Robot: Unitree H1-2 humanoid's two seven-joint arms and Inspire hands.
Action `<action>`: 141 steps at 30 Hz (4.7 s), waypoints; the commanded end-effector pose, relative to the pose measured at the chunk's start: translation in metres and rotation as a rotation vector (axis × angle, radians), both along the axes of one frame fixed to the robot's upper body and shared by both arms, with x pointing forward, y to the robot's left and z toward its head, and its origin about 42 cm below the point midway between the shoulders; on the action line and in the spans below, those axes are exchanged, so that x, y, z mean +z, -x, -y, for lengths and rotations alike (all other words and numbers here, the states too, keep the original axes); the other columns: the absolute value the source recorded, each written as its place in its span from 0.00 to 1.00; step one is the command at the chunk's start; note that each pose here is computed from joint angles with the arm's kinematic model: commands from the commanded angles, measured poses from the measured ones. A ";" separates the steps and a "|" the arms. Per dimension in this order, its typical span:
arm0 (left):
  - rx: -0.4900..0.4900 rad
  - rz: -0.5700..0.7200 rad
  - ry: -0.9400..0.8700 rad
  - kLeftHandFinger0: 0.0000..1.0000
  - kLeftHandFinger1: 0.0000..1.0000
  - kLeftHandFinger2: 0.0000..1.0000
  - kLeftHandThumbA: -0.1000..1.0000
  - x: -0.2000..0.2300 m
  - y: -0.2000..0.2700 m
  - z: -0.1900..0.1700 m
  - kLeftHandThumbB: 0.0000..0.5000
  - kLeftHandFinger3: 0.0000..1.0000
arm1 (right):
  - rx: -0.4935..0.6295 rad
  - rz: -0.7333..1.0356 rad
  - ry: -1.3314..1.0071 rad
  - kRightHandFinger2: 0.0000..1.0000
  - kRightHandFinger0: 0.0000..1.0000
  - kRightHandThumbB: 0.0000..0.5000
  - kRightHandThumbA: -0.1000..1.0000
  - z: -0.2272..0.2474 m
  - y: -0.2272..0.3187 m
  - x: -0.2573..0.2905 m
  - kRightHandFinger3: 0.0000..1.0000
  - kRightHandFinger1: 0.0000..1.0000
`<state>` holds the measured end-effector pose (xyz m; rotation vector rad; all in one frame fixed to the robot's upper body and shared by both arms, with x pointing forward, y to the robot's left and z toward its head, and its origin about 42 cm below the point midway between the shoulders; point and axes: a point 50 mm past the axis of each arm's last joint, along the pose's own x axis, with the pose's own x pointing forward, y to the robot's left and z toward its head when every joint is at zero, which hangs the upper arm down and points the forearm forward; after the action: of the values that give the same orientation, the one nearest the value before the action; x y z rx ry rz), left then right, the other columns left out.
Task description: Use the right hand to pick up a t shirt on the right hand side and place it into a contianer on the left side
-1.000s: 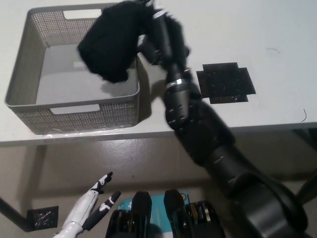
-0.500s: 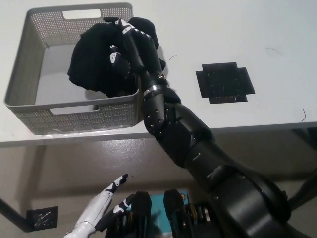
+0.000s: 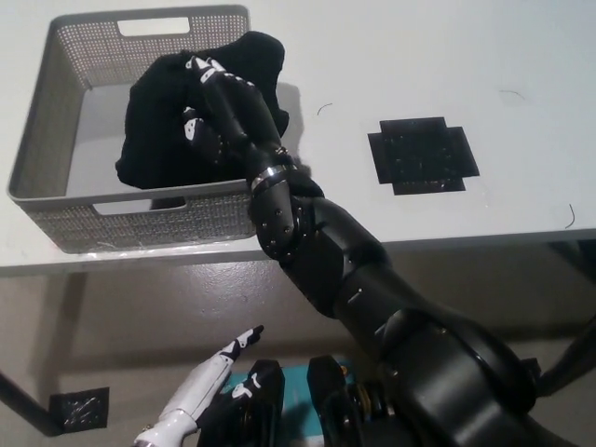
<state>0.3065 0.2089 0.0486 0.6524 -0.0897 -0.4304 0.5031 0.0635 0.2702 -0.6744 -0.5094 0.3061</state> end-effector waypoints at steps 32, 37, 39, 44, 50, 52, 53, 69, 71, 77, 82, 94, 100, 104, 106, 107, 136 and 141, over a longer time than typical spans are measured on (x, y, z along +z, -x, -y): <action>0.019 0.032 0.004 0.99 1.00 1.00 1.00 0.007 -0.005 -0.013 0.63 1.00 | 0.164 0.075 0.464 1.00 1.00 1.00 0.97 0.056 0.005 0.100 1.00 1.00; 0.049 0.038 -0.023 1.00 1.00 1.00 1.00 0.007 -0.004 -0.026 0.63 1.00 | 0.133 0.207 0.391 1.00 1.00 1.00 1.00 0.132 0.044 0.111 1.00 1.00; 0.065 0.038 -0.022 1.00 1.00 1.00 1.00 0.009 -0.003 -0.031 0.60 1.00 | 0.110 0.258 0.345 1.00 1.00 1.00 1.00 0.164 0.065 0.104 1.00 1.00; 0.096 0.010 -0.016 1.00 1.00 1.00 1.00 0.009 -0.001 -0.046 0.59 1.00 | 0.046 0.330 0.274 1.00 1.00 0.94 0.96 0.211 0.116 0.073 1.00 1.00; 0.147 0.023 -0.017 1.00 1.00 1.00 1.00 0.000 0.007 -0.050 0.53 1.00 | -0.063 0.357 0.124 1.00 1.00 0.45 0.86 0.279 0.192 0.001 1.00 1.00; 0.155 0.022 -0.014 1.00 1.00 1.00 1.00 -0.002 0.008 -0.052 0.53 1.00 | -0.069 0.350 0.115 1.00 1.00 0.44 0.86 0.282 0.197 -0.004 1.00 1.00; 0.161 0.020 -0.008 1.00 1.00 1.00 1.00 -0.002 0.009 -0.052 0.57 1.00 | -0.086 0.334 0.107 1.00 1.00 0.41 0.87 0.289 0.203 -0.012 1.00 1.00; 0.183 0.021 0.039 1.00 1.00 1.00 1.00 -0.010 0.008 -0.053 0.65 1.00 | -0.290 0.023 0.092 1.00 1.00 0.42 0.99 0.361 0.285 -0.153 1.00 1.00; 0.187 0.026 0.034 0.99 1.00 1.00 1.00 -0.009 0.008 -0.054 0.66 1.00 | -0.298 -0.013 0.093 1.00 1.00 0.42 1.00 0.361 0.289 -0.171 1.00 1.00; 0.191 0.018 0.041 1.00 1.00 1.00 1.00 -0.013 0.011 -0.053 0.69 1.00 | -0.324 -0.107 0.092 1.00 1.00 0.45 1.00 0.359 0.296 -0.206 1.00 1.00; 0.196 0.028 0.044 0.99 1.00 1.00 1.00 -0.011 0.010 -0.054 0.71 1.00 | -0.331 -0.217 0.086 1.00 1.00 0.51 1.00 0.360 0.293 -0.239 1.00 1.00; 0.206 0.026 0.077 1.00 1.00 1.00 1.00 -0.011 0.010 -0.061 0.70 1.00 | -0.325 -0.321 0.016 1.00 1.00 0.43 1.00 0.355 0.285 -0.263 1.00 1.00; 0.204 0.024 0.055 1.00 1.00 1.00 1.00 -0.012 0.012 -0.062 0.72 1.00 | -0.324 -0.334 0.011 1.00 1.00 0.47 1.00 0.356 0.286 -0.267 1.00 1.00; 0.201 0.025 0.075 0.97 1.00 1.00 1.00 -0.014 0.012 -0.062 0.70 1.00 | -0.315 -0.331 0.011 1.00 1.00 0.45 1.00 0.355 0.286 -0.266 1.00 1.00; 0.201 0.028 0.062 0.99 1.00 1.00 1.00 -0.014 0.012 -0.062 0.70 1.00 | -0.310 -0.336 0.002 1.00 1.00 0.43 1.00 0.355 0.286 -0.265 1.00 1.00; 0.198 0.029 0.062 1.00 1.00 1.00 1.00 -0.014 0.012 -0.062 0.68 1.00 | -0.311 -0.345 -0.017 1.00 1.00 0.45 1.00 0.354 0.287 -0.265 1.00 1.00; 0.209 0.022 0.060 0.99 1.00 1.00 1.00 -0.016 0.019 -0.065 0.71 1.00 | -0.373 -0.403 -0.229 1.00 1.00 0.35 1.00 0.355 0.281 -0.265 1.00 1.00; 0.205 0.021 0.073 0.99 1.00 1.00 1.00 -0.016 0.019 -0.064 0.67 1.00 | -0.369 -0.404 -0.237 1.00 1.00 0.33 1.00 0.355 0.282 -0.264 1.00 1.00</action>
<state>0.2847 0.2663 0.0211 0.5940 0.0093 -0.2471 0.2147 -0.2877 -0.0035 -0.4859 0.0299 0.0372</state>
